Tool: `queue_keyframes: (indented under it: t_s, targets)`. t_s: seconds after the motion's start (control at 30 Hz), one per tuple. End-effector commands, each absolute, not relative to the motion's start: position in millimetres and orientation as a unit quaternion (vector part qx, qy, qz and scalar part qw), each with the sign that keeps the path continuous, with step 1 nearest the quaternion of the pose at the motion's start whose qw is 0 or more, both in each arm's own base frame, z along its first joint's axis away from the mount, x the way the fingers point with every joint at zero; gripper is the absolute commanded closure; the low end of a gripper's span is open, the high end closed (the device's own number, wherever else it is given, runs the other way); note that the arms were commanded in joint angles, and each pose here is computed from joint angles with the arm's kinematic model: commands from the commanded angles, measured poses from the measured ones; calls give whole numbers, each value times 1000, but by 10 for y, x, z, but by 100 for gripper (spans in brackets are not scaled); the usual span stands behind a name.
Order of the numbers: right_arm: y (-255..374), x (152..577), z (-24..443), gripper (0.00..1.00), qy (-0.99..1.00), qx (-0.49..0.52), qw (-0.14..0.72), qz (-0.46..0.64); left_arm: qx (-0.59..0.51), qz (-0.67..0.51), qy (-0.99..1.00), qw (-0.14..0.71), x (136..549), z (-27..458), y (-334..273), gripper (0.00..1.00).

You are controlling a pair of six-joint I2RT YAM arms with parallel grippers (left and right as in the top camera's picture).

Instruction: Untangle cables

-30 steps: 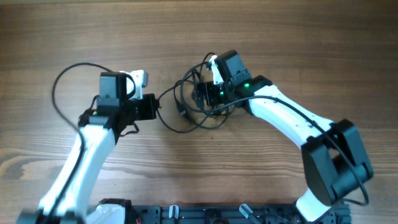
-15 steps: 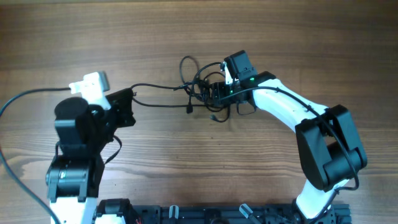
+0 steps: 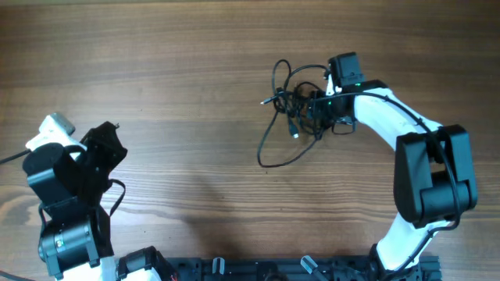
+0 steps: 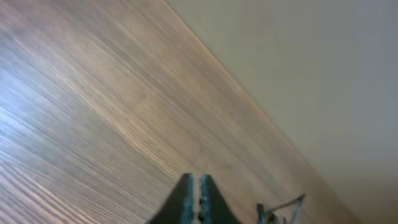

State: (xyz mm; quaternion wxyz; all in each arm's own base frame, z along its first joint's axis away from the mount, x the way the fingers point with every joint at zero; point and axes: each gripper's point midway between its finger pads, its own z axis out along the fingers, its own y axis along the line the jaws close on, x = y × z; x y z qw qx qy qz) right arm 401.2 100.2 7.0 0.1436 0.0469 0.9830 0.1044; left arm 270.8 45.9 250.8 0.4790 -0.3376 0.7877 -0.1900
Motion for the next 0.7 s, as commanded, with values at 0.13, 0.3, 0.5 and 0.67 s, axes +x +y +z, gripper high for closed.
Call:
queue_keyframes:
  t_s: [0.13, 0.3, 0.5, 0.67]
  targets:
    - [1398, 3806, 60, 15, 971, -21, 101, 214, -129, -301, 852, 409, 2840, 2340, -274, 35]
    - [1517, 3853, 358, 15, 960, -54, 115, 248, -62, -332, 883, 326, 2949, 1899, -575, 27]
    - [1685, 3703, 882, 13, 937, -117, 132, 302, -51, -347, 900, 258, 3112, 1462, -765, 29]
    - [1704, 3560, 905, 19, 938, -130, 114, 300, -58, -349, 907, 229, 3235, 1177, -780, 32]
